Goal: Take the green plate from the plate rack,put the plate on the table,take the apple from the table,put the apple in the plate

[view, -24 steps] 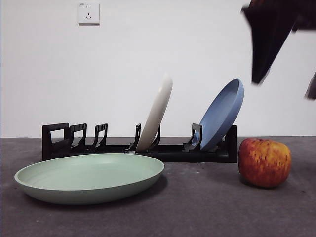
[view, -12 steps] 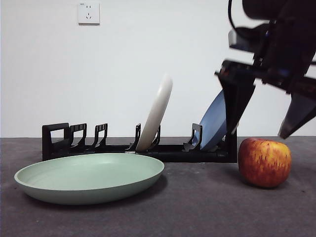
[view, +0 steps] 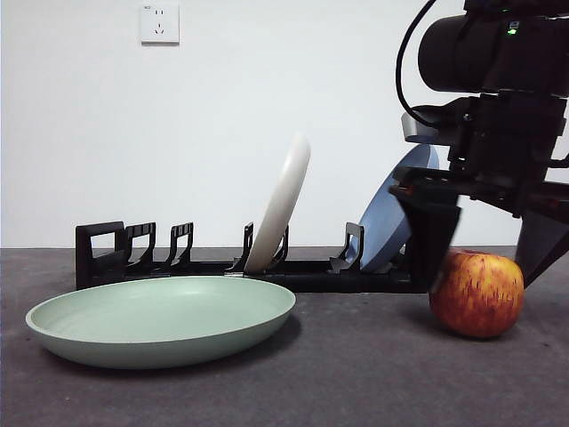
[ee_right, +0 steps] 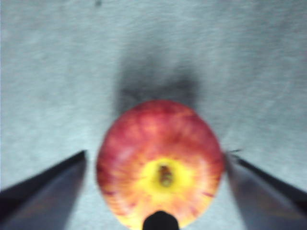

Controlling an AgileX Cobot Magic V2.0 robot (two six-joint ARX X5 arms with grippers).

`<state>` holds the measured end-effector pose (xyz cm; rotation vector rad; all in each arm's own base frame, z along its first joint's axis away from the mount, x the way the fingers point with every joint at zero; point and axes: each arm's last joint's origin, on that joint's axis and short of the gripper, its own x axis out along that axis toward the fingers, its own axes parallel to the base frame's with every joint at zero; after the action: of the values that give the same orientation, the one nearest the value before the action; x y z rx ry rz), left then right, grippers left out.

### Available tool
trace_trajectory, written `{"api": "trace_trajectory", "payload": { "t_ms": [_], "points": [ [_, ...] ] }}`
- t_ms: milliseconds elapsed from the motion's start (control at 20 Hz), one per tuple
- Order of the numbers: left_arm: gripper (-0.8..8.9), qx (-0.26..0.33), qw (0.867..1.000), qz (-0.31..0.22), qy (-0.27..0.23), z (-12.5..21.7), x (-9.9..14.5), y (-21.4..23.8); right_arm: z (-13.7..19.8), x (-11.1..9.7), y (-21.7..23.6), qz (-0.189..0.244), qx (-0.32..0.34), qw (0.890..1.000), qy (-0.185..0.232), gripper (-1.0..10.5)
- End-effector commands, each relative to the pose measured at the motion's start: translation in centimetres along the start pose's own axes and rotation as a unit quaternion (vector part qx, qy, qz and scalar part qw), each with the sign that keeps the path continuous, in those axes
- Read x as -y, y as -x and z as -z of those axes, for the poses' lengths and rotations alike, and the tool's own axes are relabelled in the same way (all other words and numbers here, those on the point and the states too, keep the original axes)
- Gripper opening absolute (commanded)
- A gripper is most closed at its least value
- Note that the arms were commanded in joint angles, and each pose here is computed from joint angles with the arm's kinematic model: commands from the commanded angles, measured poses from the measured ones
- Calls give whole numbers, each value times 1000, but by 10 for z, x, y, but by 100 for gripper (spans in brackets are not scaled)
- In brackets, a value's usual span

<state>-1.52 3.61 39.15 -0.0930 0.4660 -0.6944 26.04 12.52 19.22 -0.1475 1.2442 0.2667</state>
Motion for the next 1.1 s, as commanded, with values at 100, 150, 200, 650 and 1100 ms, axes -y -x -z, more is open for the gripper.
{"api": "trace_trajectory", "payload": {
  "t_ms": [100,150,200,650,1100],
  "points": [
    [283,3,1000,-2,3,0,-1,0,-6,-1,12,14,-20,1000,7,-8],
    [283,3,1000,-1,2,0,-1,0,-10,-1,22,15,-28,999,15,-8],
    [283,3,1000,-1,3,0,-1,0,-14,-1,33,15,-32,999,25,-8],
    [283,2,1000,-2,3,0,0,-1,-52,-16,191,-145,131,978,71,-8],
    [283,-2,1000,-3,7,-2,1,-3,-64,-127,187,-215,187,941,181,-12]
  ]
}}
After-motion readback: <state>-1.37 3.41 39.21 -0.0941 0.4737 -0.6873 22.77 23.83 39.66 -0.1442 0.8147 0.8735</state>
